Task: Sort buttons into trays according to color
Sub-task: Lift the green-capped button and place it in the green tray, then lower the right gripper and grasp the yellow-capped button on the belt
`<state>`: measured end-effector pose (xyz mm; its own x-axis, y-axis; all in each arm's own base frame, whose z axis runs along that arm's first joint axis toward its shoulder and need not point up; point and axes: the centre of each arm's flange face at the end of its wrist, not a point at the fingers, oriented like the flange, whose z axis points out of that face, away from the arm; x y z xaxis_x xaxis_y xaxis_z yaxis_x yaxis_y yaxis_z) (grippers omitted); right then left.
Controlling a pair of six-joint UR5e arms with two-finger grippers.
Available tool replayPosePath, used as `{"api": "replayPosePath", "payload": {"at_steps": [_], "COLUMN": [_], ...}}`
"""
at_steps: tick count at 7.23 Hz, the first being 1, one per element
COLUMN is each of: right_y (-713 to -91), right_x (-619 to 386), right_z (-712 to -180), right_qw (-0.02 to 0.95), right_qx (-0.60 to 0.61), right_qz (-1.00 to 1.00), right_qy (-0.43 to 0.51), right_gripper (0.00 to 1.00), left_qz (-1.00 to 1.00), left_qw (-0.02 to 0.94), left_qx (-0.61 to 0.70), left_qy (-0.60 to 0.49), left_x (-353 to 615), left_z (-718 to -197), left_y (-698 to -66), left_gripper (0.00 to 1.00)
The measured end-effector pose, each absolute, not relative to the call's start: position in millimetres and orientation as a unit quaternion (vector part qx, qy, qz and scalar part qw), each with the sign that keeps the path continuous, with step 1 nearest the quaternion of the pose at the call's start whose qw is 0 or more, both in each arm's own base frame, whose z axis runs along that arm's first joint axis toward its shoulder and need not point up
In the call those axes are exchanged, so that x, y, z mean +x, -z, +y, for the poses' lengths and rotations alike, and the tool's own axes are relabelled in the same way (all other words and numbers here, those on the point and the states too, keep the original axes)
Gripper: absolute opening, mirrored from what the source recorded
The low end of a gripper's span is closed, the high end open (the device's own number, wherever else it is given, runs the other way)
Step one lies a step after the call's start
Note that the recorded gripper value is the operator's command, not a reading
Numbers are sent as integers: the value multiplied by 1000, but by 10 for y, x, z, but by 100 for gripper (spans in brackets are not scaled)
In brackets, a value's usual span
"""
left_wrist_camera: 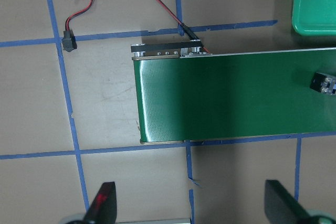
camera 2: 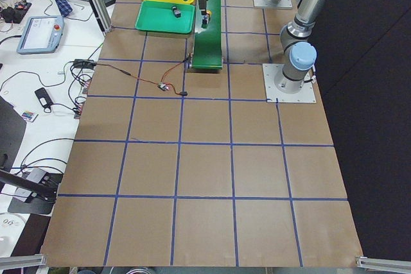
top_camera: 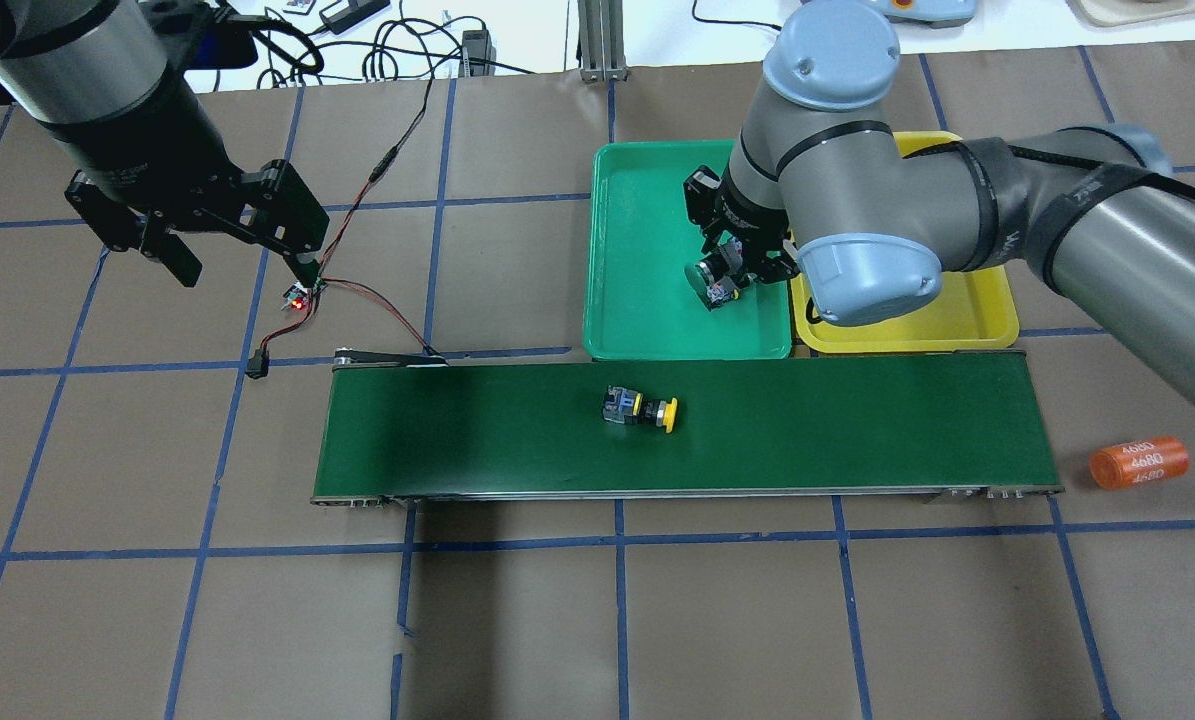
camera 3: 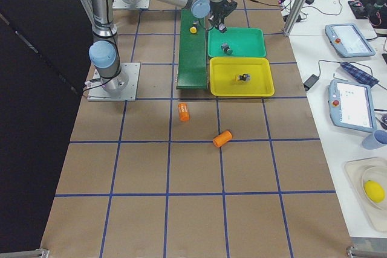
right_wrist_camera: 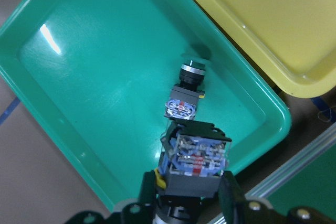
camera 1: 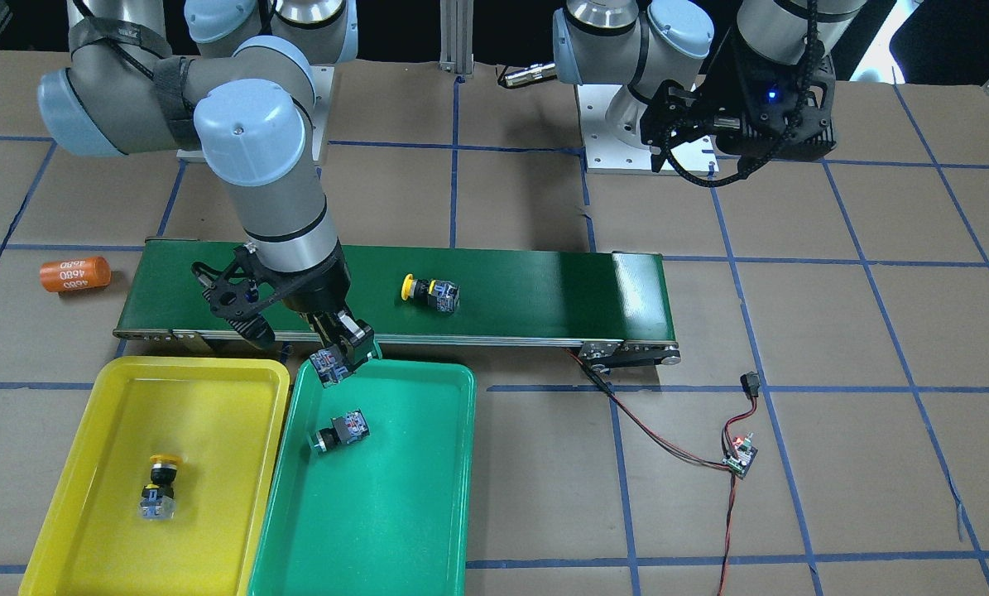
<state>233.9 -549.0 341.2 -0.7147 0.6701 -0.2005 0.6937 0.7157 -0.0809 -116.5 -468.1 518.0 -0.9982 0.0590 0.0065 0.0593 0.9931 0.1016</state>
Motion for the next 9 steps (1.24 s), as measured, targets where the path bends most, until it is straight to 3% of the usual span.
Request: {"api": "replayPosePath", "payload": {"at_steps": [3,9], "right_y": [-3597,-3054], "right_x": [2350,2573], "right_z": [-5573,-4876], "right_qw": [87,35], "right_qx": [355,410], "right_qz": [926,911], "right_qy": [97,-8], "right_gripper": [100,100], "left_qz": [-999,-999], "left_qw": [3,3], "left_qx": [-27,-28], "left_qy": [46,36], "left_x": [-1168,-1168], "left_z": [-4700,-4742], "left_y": [-5182,-5185], "left_gripper": [100,100]}}
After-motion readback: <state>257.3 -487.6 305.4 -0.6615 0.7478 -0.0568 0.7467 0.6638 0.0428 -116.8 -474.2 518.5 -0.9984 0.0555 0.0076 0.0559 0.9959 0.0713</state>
